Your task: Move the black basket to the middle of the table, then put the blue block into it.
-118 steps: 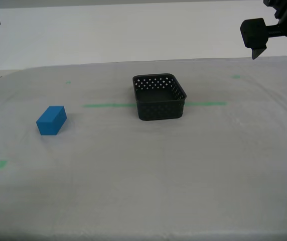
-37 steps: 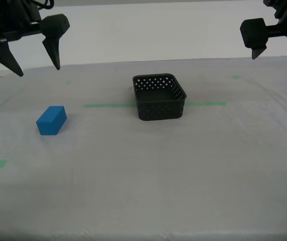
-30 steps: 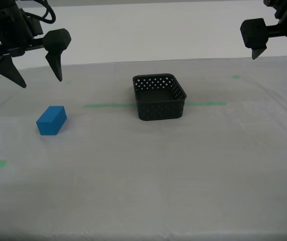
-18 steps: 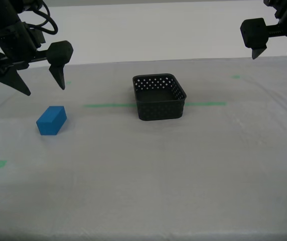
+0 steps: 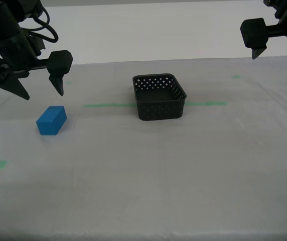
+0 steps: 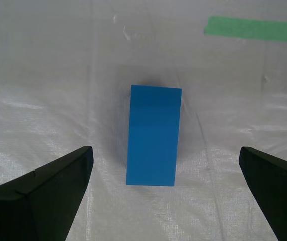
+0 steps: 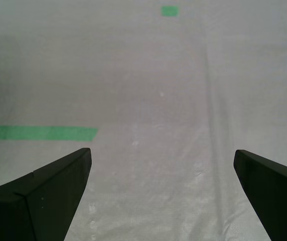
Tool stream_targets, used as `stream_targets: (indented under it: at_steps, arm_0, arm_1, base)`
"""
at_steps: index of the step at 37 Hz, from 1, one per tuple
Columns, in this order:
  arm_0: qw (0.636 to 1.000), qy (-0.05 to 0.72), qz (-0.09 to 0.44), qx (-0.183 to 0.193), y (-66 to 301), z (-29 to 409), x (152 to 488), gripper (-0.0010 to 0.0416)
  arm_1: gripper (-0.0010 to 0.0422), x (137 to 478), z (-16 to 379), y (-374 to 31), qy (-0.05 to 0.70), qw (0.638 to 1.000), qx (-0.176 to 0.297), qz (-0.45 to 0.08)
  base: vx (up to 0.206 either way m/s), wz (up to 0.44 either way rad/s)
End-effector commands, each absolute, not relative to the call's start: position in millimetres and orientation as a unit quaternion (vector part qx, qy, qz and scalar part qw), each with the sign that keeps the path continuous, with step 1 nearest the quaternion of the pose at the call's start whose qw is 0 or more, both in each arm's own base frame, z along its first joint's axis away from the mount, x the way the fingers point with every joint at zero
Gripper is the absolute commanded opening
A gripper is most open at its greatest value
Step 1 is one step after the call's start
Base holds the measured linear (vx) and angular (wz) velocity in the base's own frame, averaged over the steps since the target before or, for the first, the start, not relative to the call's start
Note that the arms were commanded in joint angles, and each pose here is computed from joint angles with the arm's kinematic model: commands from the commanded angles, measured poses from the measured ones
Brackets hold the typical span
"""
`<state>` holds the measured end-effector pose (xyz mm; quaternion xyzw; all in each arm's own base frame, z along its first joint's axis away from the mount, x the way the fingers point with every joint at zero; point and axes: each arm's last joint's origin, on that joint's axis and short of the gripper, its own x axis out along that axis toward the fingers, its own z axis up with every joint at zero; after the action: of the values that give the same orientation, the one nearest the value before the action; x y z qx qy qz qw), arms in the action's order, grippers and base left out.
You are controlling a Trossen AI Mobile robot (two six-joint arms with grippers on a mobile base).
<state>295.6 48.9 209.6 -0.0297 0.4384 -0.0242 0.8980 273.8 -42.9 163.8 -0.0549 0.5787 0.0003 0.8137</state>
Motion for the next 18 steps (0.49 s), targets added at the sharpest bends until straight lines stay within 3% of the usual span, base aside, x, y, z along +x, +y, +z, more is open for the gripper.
stream_targets:
  at_steps: [1, 18]
  arm_0:
    - [0.898, 0.438, -0.024, -0.030, 49.2, 209.4, 295.6, 0.0398]
    - [0.898, 0.438, -0.024, -0.030, 49.2, 209.4, 295.5, 0.0398]
  arm_1:
    - [0.0401, 274.1, 164.0, -42.5, 0.576, 0.816, -0.050, 0.007]
    - [0.0401, 288.1, 121.9, -45.8, 0.613, 0.789, -0.045, -0.008]
  base:
    - [0.000, 0.000]
    - [0.000, 0.000]
